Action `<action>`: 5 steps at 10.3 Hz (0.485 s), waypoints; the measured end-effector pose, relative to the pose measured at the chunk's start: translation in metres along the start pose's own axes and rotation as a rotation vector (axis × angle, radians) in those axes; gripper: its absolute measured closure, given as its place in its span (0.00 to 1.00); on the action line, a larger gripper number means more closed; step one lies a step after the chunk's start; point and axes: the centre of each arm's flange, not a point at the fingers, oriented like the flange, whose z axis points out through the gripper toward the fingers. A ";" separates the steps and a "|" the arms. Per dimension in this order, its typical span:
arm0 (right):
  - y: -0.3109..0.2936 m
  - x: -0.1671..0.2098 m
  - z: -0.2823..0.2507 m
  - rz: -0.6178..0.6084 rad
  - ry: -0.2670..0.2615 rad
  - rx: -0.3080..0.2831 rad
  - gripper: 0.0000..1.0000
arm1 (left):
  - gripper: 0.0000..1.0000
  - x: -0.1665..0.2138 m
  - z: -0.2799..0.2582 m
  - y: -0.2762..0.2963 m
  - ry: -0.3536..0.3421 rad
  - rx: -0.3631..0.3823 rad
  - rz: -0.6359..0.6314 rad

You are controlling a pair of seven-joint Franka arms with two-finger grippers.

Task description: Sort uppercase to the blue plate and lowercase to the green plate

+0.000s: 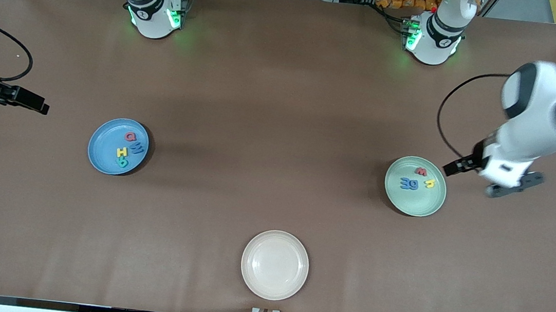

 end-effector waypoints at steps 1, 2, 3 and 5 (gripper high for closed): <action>-0.001 -0.001 -0.007 -0.002 0.014 0.002 0.00 | 0.00 0.008 -0.042 -0.005 0.071 -0.036 0.042; -0.002 -0.004 -0.014 -0.004 0.027 0.004 0.00 | 0.00 0.013 -0.076 -0.006 0.119 -0.050 0.094; -0.003 -0.006 -0.021 -0.007 0.041 0.007 0.00 | 0.00 0.014 -0.102 -0.005 0.134 -0.052 0.147; -0.003 -0.009 -0.030 -0.010 0.059 0.011 0.00 | 0.00 0.010 -0.136 0.001 0.118 -0.031 0.225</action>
